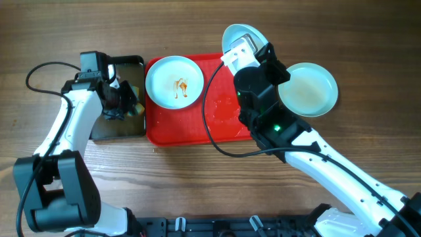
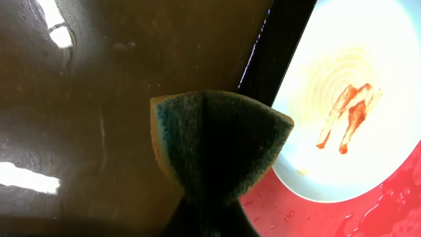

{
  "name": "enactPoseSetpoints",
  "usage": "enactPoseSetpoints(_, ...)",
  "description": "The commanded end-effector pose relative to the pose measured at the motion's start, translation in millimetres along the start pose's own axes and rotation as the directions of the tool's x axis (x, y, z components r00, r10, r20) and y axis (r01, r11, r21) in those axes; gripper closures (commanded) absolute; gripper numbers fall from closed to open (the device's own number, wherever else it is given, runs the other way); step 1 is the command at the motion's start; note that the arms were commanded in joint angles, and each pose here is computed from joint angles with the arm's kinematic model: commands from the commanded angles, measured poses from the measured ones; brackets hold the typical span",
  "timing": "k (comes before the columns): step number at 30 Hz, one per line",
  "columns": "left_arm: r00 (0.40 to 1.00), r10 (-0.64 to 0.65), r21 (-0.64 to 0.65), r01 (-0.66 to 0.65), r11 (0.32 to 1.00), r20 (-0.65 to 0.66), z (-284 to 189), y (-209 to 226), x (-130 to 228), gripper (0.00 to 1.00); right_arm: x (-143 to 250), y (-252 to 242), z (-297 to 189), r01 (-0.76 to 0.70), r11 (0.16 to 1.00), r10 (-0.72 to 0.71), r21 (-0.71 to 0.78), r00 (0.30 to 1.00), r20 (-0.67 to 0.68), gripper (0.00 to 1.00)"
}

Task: Clean dirty plates on tray and stack at the side
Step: 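Lift the plate with the right gripper and stack it on the first plate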

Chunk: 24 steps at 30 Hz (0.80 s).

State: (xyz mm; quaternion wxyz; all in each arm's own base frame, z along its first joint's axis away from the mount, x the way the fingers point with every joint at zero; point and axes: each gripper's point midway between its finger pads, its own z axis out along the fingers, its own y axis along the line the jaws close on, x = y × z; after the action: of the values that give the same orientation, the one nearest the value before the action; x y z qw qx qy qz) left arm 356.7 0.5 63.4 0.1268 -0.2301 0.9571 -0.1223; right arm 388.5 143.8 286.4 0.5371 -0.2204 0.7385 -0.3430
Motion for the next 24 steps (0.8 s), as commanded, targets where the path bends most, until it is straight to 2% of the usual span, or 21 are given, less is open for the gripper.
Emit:
enactPoseSetpoints(1,0.999,0.018,0.012,-0.019,1.0,0.031,-9.4,-3.1,-6.5,0.96,9.5,13.4,-0.3,-0.252,0.963,0.249,-0.092,0.967,-0.047,0.96)
enactPoseSetpoints(5,0.999,0.018,0.012,-0.019,1.0,0.031,-9.4,-3.1,-6.5,0.96,50.4,74.2,6.6,-0.48,0.83,0.403,-0.285,0.868,-0.29,0.95)
enactPoseSetpoints(6,0.999,0.018,0.012,-0.019,1.0,0.03,-9.3,-3.2,-6.4,0.96,66.4,89.1,11.7,-0.582,0.76,0.459,-0.289,0.796,-0.395,0.96)
enactPoseSetpoints(7,0.999,0.018,0.012,-0.019,1.0,0.03,-9.4,-3.1,-6.4,0.96,73.3,94.9,15.4,-0.634,0.718,0.486,-0.287,0.752,-0.445,0.96)
enactPoseSetpoints(10,0.999,0.018,0.012,-0.019,1.0,0.03,-9.4,-3.1,-6.4,0.96,98.5,91.0,35.7,-0.794,0.569,0.583,-0.214,0.573,-0.575,0.95)
enactPoseSetpoints(11,0.999,0.019,0.012,-0.019,1.0,0.03,-9.3,-3.2,-6.3,0.96,114.6,78.8,47.7,-0.849,0.506,0.624,-0.153,0.482,-0.615,0.96)
enactPoseSetpoints(14,0.999,0.018,0.012,-0.019,1.0,0.03,-9.3,-3.2,-6.3,0.96,160.6,41.9,72.1,-0.919,0.393,0.7,0.015,0.288,-0.653,0.96)
enactPoseSetpoints(16,0.999,0.018,0.012,-0.019,1.0,0.03,-9.4,-3.1,-6.4,0.96,198.2,15.7,80.9,-0.925,0.352,0.74,0.147,0.179,-0.648,0.96)
enactPoseSetpoints(19,0.999,0.018,0.012,-0.019,1.0,0.03,-9.4,-3.2,-6.4,0.96,253.5,-16.4,90.0,-0.898,0.31,0.786,0.312,0.058,-0.615,0.96)
enactPoseSetpoints(24,0.999,0.019,0.012,-0.019,1.0,0.03,-9.3,-3.2,-6.3,0.96,309.2,-2.1,98.4,-0.848,0.335,0.751,0.412,-0.024,-0.66,0.95)
